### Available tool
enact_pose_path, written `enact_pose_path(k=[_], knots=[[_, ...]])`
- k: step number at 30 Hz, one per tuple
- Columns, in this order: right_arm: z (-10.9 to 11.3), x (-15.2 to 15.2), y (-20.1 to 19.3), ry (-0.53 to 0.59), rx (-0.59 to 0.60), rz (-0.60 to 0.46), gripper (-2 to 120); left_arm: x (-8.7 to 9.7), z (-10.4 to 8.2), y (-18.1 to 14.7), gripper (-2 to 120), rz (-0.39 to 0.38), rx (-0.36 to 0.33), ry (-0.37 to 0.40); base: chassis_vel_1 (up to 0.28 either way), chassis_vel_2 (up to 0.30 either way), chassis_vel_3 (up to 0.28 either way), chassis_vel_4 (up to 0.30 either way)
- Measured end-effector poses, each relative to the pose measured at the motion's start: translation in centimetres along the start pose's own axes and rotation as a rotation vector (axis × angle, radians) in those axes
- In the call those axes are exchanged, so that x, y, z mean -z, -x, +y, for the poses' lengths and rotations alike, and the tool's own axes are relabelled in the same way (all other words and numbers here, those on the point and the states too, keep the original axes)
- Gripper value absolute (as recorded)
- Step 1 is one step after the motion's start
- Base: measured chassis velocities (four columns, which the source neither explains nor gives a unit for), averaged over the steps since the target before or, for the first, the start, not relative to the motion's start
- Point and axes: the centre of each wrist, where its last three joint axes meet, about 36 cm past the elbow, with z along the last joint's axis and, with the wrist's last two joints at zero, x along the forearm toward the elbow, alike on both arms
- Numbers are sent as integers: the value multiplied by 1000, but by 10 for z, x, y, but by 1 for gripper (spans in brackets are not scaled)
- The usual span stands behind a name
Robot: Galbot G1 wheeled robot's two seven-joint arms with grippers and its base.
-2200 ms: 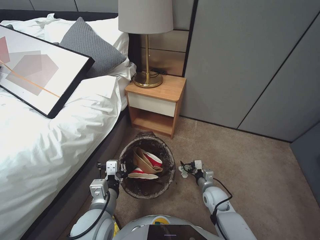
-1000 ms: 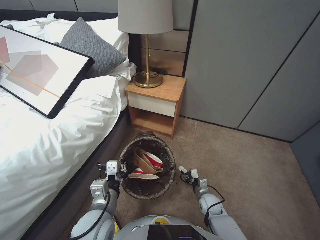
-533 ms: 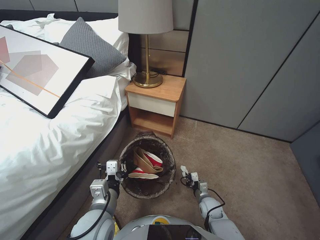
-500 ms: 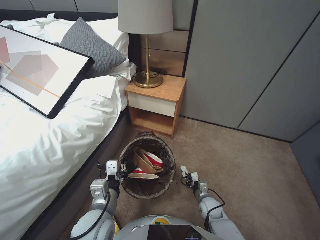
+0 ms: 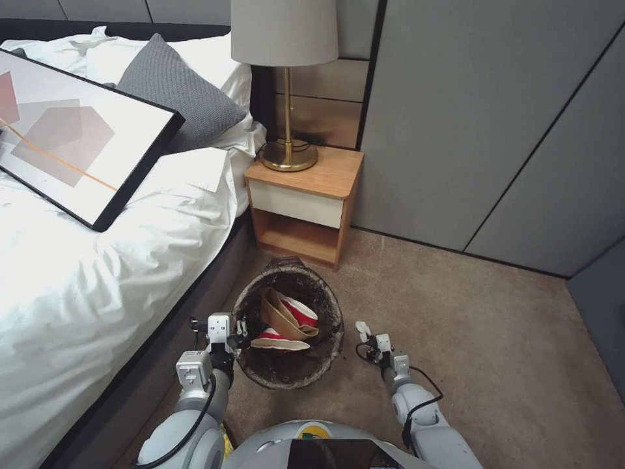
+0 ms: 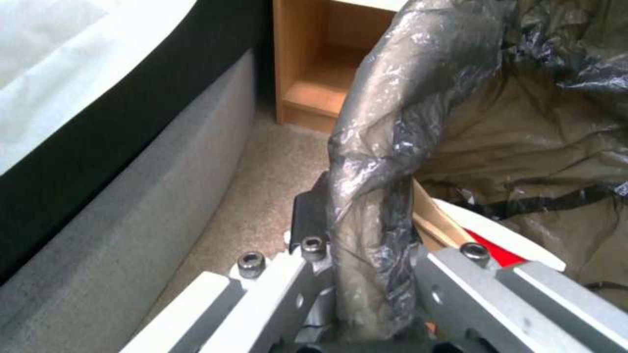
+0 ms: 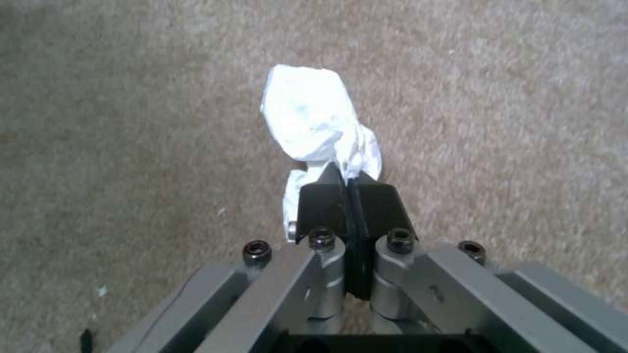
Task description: Pick up the trash bin, then pick up the garbage from the floor and place it into the trash bin.
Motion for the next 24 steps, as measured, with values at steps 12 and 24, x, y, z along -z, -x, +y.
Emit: enact_pose_path(k=[12, 24], knots=[[8, 78, -46, 36, 40, -496, 0, -3, 1, 3, 0, 6, -2, 3, 0, 0, 0, 0], [43, 191, -156, -38, 690, -1039, 0, -6, 1, 6, 0, 17, -7, 7, 0, 0, 0, 0]])
